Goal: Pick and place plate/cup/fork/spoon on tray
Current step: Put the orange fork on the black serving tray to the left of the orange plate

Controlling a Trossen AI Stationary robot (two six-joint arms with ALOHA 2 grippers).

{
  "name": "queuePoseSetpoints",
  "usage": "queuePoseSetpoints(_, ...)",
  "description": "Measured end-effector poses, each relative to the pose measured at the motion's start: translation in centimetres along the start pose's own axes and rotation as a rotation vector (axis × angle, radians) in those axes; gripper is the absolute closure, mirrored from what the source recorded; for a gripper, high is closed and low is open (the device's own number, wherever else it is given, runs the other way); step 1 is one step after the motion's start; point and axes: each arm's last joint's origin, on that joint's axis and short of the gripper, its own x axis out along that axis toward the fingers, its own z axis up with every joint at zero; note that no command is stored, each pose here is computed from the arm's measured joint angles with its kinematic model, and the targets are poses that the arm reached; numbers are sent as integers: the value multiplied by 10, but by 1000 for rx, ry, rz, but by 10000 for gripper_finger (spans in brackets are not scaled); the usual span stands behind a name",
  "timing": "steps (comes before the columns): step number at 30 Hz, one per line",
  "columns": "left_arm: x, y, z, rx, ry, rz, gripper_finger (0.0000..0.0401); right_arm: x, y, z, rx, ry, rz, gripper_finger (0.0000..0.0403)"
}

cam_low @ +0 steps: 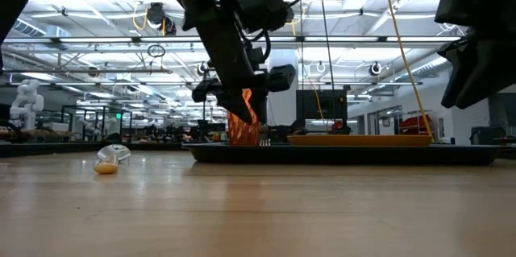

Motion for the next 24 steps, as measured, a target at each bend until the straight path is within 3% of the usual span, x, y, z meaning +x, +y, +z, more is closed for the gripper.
queuePoseSetpoints(24,45,12,-14,-8,59,100,284,-11,-5,1,11,-37,57,273)
